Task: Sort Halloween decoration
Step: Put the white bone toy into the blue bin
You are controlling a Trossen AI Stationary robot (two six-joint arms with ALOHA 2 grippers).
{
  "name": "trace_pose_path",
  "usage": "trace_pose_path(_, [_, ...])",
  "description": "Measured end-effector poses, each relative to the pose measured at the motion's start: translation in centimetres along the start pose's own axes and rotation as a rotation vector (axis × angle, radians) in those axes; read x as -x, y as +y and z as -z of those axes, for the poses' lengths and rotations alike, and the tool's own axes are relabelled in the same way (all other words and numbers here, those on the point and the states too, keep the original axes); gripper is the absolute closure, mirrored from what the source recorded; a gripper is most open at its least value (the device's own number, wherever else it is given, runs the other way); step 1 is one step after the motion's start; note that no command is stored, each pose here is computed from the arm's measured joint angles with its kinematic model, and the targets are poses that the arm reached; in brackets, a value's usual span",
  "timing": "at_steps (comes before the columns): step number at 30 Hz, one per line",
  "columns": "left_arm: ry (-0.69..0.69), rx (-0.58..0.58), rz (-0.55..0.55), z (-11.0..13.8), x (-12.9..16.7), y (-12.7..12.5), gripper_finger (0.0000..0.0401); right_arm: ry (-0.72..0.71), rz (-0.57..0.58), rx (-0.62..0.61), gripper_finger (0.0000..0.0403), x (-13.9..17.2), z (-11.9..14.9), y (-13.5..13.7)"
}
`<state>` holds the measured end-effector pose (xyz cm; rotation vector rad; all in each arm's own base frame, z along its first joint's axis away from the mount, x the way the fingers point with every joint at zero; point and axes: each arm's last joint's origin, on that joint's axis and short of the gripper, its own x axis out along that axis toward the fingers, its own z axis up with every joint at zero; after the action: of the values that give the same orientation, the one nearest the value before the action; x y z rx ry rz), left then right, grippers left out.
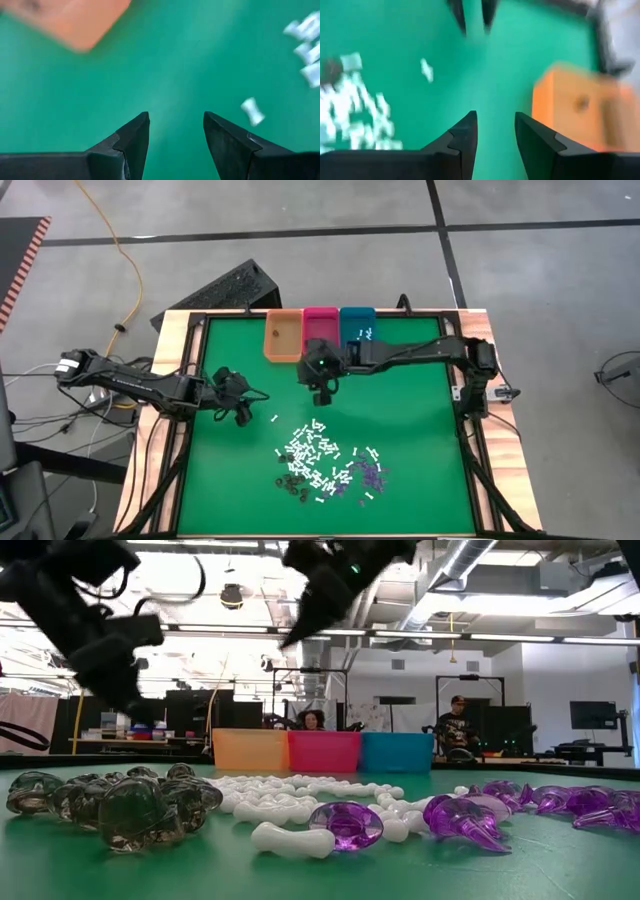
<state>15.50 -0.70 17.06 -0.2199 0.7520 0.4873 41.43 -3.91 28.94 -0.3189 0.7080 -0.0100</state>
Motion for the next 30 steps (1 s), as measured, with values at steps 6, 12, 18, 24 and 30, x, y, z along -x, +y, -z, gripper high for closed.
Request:
trace_pose_path(6, [0.197,0.060,-0.160,2.2,0.6,1.6,0.0222,-0.045,-0.031,0.029,0.0244,-2.5,-0.3,2.2])
trace_pose_path(12, [0.170,0.099,-0.118,1.9,0.9,1.5,0.0222,-0.054,-0.122,0.074,0.0244,-5.6,-0.4,4.0])
trace_pose_path(18, [0.186,0.104,-0.127,2.1,1.0,1.7,0.0222,-0.080,-0.200,0.106,0.0244,-8.1,-2.0,4.5])
trace_pose_path(24, [0.181,0.110,-0.127,2.1,1.0,1.7,0.0222,0.001,-0.264,0.170,0.0244,-10.7,-1.9,4.9])
trace_pose_path(30, [0.186,0.106,-0.132,2.3,0.9,1.7,0.0222,0.014,-0.293,0.241,0.0244,-13.0,-2.0,6.0])
